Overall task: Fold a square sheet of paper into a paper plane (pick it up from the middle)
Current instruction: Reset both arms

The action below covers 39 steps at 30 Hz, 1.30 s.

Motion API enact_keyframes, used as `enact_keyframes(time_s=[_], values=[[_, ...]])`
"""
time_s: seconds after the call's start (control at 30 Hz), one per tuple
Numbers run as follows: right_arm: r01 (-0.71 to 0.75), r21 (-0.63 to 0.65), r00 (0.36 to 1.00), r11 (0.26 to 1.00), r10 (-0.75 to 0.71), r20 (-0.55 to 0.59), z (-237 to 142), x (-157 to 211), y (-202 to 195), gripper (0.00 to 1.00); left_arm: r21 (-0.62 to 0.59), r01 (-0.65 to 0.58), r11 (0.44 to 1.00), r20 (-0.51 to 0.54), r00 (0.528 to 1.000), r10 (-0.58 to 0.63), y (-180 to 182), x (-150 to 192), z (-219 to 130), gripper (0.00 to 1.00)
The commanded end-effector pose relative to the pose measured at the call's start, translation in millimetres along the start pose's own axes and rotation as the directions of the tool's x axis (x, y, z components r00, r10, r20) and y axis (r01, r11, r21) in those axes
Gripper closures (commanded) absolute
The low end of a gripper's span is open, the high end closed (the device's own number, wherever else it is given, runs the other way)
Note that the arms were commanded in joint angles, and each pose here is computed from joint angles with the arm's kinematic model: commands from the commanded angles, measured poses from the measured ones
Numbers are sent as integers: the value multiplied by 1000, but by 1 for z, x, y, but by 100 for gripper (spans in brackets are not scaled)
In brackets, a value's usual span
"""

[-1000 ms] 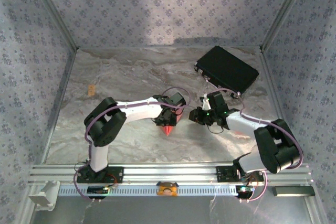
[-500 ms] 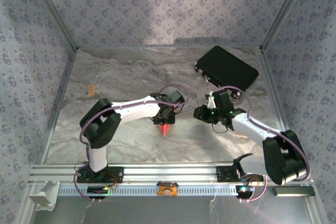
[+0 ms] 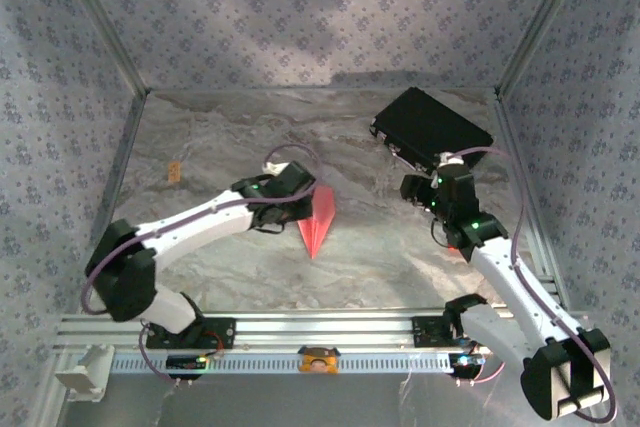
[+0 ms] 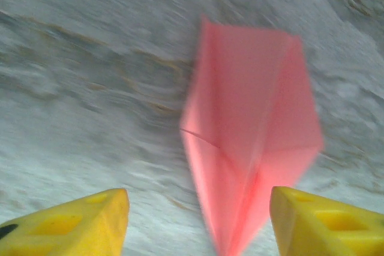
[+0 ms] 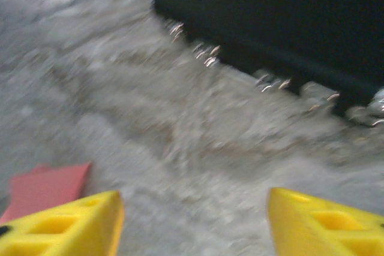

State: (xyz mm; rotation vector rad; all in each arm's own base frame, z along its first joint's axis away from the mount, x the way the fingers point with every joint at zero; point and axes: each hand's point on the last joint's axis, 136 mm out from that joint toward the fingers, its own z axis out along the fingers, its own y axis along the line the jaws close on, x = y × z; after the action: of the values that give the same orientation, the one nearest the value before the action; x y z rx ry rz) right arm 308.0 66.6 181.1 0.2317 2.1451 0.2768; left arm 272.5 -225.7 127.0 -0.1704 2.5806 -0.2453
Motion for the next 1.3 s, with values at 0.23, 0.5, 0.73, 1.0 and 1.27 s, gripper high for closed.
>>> enact_keyframes(time_s=[0.23,0.5,0.73,1.0,1.27], values=[[239,369,951,898,-293,98,52,-7,-87,14,-225,135,965,421,907,-29,154,-87,-37,0],[431,175,870,885,-459,180,96,5,-67,17,-410,128,903,465,881,87,228,-106,-31,0],[371,100,891,923,-385,242,102,20,-80,18,-430,13,903,448,871,201,228,-114,8,0],[247,259,941,934,-295,166,109,8,-114,1,-320,-25,947,527,826,200,223,-133,29,0],[245,251,942,936,-291,167,109,7,-114,1,-231,-107,967,530,820,217,221,-131,45,2]])
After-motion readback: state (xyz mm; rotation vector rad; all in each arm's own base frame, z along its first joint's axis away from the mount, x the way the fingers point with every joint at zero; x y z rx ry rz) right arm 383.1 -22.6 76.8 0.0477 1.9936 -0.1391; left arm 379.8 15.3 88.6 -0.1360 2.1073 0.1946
